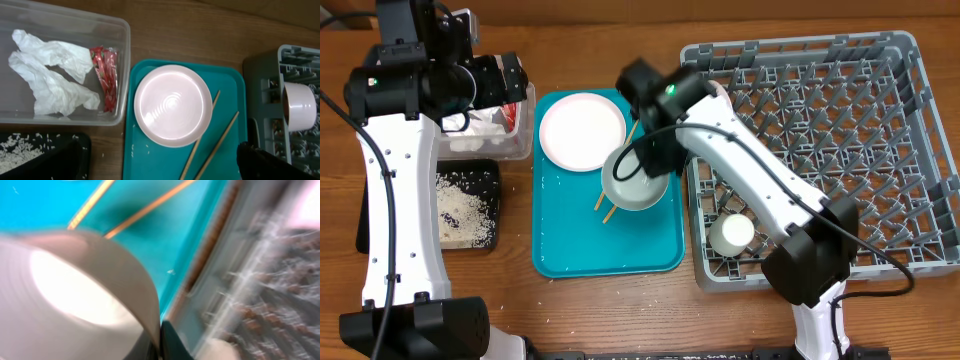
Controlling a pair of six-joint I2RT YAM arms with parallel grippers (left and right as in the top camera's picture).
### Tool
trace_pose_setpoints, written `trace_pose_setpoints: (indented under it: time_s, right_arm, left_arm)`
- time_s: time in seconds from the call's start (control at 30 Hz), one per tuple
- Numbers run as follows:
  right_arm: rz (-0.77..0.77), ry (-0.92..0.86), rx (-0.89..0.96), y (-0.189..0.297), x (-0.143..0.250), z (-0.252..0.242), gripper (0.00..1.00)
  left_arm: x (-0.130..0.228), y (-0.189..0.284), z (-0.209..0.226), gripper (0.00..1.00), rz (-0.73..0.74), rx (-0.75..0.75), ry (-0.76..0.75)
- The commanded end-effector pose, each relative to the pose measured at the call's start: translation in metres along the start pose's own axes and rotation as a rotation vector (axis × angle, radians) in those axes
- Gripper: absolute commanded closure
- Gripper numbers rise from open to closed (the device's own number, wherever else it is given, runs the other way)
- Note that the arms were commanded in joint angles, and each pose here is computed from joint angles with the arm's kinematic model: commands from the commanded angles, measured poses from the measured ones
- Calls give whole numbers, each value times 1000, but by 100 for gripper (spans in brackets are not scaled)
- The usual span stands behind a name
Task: Sort waste into correct bins and load items into the dishwasher
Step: 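Lift the white bowl and place it in the dish rack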
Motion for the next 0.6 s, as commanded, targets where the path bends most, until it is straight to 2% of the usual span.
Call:
trace_pose_setpoints:
  time_s: [0.0, 0.13, 0.17, 0.23, 0.27, 0.4, 0.57]
  right_arm:
    - [-313, -159, 165, 99, -31, -52, 96]
    - [-594, -336, 229, 187, -29, -98, 96]
    - [-701, -459, 335, 223, -12, -130, 96]
    - [-802, -578, 441, 258, 15, -158, 96]
    - [-800, -591, 471, 259, 23, -163, 96]
    - [-593, -593, 590, 195, 34, -177, 96]
    - [-277, -517, 847, 101, 56, -207, 96]
  left_arm:
    - [-2, 0, -3, 0, -7, 0, -18]
    - [-2, 0, -3, 0, -7, 0, -18]
    - [-2, 0, -3, 0, -7, 0, -18]
    - [-2, 0, -3, 0, -7, 0, -18]
    - [-2, 0, -3, 0, -7, 0, -18]
    - [-2, 0, -3, 0, -7, 0, -18]
    - [-2, 0, -3, 0, -7, 0, -18]
Point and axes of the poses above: each gripper's point midway between its finger pads, its own y axis back along the fingers, its own z axis along the line the jaws close on, x = y × z, the point moved 1 cm from there along y, back along the fingers, and after that the axes turned 2 degrees about -y, right-handed, at the moved point
